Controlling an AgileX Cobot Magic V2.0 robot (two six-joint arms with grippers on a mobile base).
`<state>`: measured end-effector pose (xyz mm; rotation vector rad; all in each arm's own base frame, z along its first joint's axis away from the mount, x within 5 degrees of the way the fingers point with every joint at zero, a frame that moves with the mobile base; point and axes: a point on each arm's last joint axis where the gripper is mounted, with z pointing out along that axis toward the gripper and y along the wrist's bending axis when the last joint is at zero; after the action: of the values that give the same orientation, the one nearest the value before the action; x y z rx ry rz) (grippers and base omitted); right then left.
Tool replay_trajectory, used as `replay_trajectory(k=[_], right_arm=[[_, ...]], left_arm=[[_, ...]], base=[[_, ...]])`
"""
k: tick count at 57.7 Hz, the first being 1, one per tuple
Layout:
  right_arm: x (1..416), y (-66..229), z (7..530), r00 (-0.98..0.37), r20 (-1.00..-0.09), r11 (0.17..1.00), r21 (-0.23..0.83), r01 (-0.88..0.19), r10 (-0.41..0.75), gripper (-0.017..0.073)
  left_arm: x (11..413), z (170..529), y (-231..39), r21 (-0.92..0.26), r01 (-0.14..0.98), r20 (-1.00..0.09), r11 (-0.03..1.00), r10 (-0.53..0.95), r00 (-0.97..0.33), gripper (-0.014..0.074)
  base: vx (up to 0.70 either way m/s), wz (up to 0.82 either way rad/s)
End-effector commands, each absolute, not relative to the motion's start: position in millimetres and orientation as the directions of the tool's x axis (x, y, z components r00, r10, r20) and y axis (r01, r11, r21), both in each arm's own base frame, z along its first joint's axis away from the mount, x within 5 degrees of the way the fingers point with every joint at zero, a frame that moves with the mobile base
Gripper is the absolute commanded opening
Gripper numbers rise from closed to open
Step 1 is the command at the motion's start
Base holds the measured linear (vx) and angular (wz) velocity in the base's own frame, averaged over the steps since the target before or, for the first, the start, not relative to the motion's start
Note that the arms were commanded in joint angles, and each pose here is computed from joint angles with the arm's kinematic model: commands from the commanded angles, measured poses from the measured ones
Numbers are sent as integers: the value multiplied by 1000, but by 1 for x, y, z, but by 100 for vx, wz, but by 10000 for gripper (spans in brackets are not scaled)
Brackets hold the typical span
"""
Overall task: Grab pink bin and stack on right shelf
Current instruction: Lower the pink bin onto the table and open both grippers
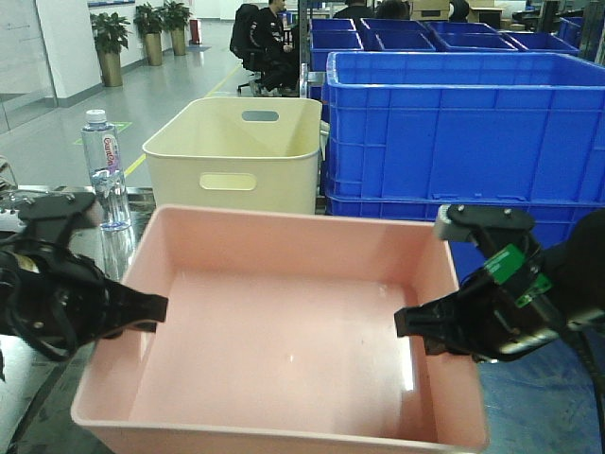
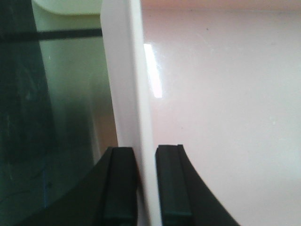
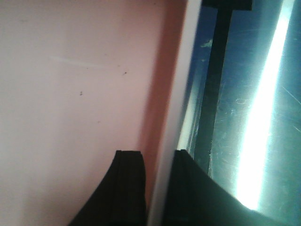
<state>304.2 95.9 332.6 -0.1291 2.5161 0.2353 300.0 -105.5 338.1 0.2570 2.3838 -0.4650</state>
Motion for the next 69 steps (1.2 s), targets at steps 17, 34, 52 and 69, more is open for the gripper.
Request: replay_trajectory(k=[17, 34, 52, 69], right_arm=[[323, 96, 330, -775, -626, 979, 93, -180, -83, 178], [325, 97, 332, -756, -650, 979, 90, -184, -82, 452], [301, 86, 366, -679, -726, 979, 35, -201, -113, 463], [235, 66, 416, -480, -863, 965, -31, -261, -158, -15]], left_arm=[[323, 321, -112, -279, 288, -645, 916, 44, -763, 138], [323, 323, -111, -278, 288, -656, 917, 38, -754, 359], [296, 364, -104, -232, 356, -758, 905, 62, -649, 365], [227, 415, -84, -85, 460, -892, 884, 138, -429, 3]], base=[[0, 0], [0, 0], [0, 0], [0, 0]])
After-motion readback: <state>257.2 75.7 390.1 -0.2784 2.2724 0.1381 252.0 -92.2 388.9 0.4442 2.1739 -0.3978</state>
